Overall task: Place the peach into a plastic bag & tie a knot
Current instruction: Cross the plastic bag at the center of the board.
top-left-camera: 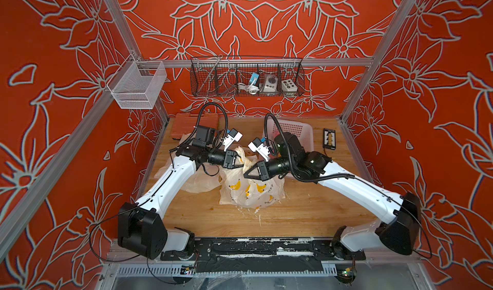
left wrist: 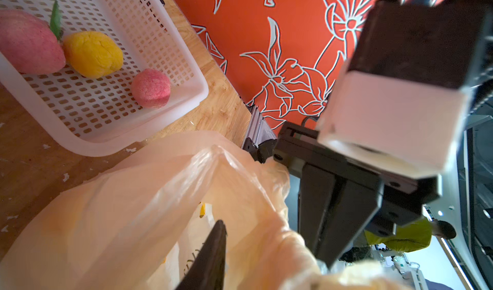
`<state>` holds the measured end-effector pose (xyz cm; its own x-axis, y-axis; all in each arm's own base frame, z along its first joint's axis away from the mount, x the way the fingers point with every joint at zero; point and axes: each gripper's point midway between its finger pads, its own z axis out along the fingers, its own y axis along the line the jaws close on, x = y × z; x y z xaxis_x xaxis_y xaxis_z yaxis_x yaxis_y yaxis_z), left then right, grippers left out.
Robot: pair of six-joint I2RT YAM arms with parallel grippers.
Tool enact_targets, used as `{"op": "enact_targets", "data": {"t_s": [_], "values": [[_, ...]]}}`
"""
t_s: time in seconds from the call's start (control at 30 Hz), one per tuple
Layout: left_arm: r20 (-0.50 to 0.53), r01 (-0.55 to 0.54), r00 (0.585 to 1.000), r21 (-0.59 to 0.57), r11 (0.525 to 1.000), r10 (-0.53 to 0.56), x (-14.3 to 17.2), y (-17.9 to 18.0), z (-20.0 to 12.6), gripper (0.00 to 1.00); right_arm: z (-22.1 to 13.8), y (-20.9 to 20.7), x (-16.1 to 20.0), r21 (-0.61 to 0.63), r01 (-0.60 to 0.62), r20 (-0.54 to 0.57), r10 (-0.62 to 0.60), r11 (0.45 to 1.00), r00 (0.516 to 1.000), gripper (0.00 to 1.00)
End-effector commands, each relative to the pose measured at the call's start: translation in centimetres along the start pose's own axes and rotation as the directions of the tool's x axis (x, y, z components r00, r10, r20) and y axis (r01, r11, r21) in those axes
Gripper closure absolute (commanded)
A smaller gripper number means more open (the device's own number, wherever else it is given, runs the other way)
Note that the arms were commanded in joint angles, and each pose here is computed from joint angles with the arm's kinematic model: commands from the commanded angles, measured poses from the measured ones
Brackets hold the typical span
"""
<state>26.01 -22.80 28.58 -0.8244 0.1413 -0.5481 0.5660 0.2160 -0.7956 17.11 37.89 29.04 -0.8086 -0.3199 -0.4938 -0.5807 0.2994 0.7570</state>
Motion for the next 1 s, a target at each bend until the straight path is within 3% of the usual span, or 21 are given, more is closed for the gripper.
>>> {"op": "enact_targets", "data": {"t_s": [0.0,0.13,0.3,0.37,0.67,0.87,0.97], "values": [[0.030,-0.067,0.997,0.001,0.998,0.067,-1.8,-0.8,-0.4,0.73,1.7,-0.2,2.0,0.073,-0.015,-0.083,0.021,0.997,0.996,1.00],[0.040,-0.057,0.998,-0.025,0.998,0.058,-2.2,-0.6,-0.4,0.76,2.7,-3.6,3.2,0.241,-0.004,-0.105,0.030,0.970,0.994,1.00],[0.042,-0.041,0.998,-0.019,0.999,0.041,-1.9,-0.4,-0.3,0.63,1.5,-9.0,3.0,0.491,0.078,-0.071,-0.049,0.868,0.996,1.00],[0.031,-0.031,0.999,-0.021,0.999,0.032,-1.3,-0.2,-0.3,0.61,0.9,-9.9,2.4,0.537,0.103,-0.055,-0.087,0.837,0.995,1.00],[-0.065,0.002,0.998,-0.134,0.991,-0.011,1.3,1.6,-0.6,0.57,0.9,-12.0,1.9,0.541,0.095,-0.065,-0.071,0.836,0.995,1.00],[-0.073,-0.036,0.997,-0.126,0.991,0.027,1.5,0.9,-0.9,0.52,0.8,-12.0,1.4,0.517,0.090,-0.064,-0.067,0.851,0.996,1.00],[-0.052,-0.048,0.998,-0.102,0.994,0.043,0.9,0.5,-0.8,0.51,1.2,-11.0,1.5,0.459,0.090,-0.066,-0.067,0.884,0.996,1.00]]}}
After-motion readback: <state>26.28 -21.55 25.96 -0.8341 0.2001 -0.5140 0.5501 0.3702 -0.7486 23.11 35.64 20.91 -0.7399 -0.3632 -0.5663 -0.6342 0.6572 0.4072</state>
